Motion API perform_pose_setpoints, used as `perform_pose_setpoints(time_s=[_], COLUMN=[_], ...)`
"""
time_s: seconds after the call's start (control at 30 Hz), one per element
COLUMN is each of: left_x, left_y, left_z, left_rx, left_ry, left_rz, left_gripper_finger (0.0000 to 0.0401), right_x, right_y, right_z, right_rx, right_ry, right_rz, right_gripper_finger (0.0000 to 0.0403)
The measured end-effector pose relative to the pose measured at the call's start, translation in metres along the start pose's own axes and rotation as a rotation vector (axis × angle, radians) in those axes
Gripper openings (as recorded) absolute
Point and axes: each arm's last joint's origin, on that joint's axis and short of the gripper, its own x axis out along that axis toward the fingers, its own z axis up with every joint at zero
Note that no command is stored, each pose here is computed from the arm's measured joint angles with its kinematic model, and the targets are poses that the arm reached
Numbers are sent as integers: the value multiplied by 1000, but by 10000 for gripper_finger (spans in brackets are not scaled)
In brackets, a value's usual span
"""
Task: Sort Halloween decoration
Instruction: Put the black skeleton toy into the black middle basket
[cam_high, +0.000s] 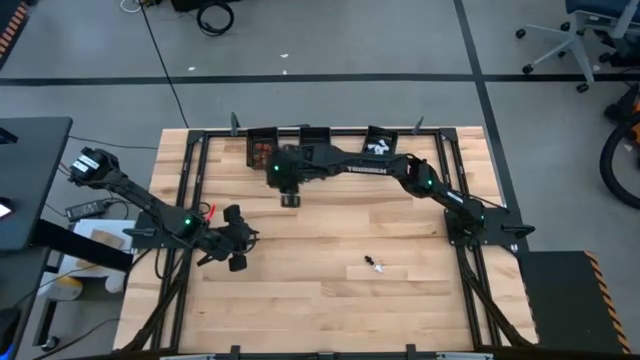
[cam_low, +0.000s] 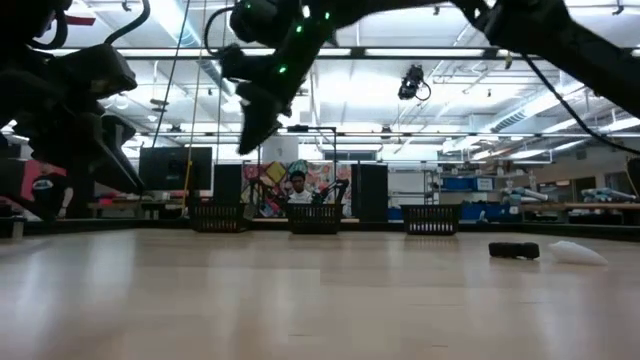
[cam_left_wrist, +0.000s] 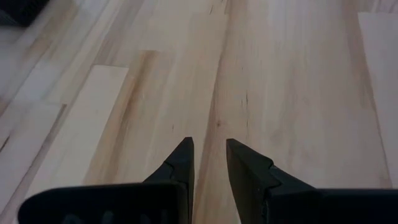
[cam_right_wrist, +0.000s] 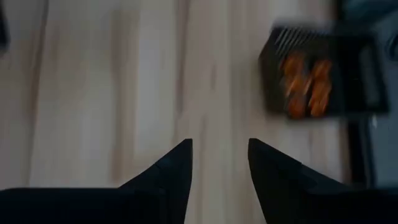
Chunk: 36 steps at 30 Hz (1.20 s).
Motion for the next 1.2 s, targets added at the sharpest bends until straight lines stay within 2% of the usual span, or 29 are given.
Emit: perform_pose_setpoints(time_s=[0.13, 0.27, 0.4, 0.63, 0.73, 0.9, 1.03, 1.2], left_x=[0, 0, 0, 0, 0, 0, 0, 0], left_y=[0, 0, 0, 0, 0, -1, -1, -1], left_z=[0, 0, 0, 1, 1, 1, 1, 1], left_rx=[-17, -61, -100, -75, -74, -62, -34, -20], left_ry=[0, 0, -1, -7, -7, -10, -11, -11], left_rz=[0, -1, -1, -4, -5, -6, -6, -6], left_gripper_finger=[73, 73, 73, 73, 73, 73, 73, 73], right_x=[-5, -19, -31, -53, -59, -59, -42, -27], right_y=[23, 57, 96, 146, 159, 180, 192, 195], right_z=[-13, -13, -18, -33, -42, -56, -81, -113], right_rx=[-13, -36, -116, -163, -135, -47, 32, 63], right_ry=[175, 229, 321, 480, 559, 640, 786, 919], right_rz=[29, 56, 54, 112, 99, 171, 175, 145], right_gripper_finger=[160, 160, 160, 160, 162, 180, 194, 199])
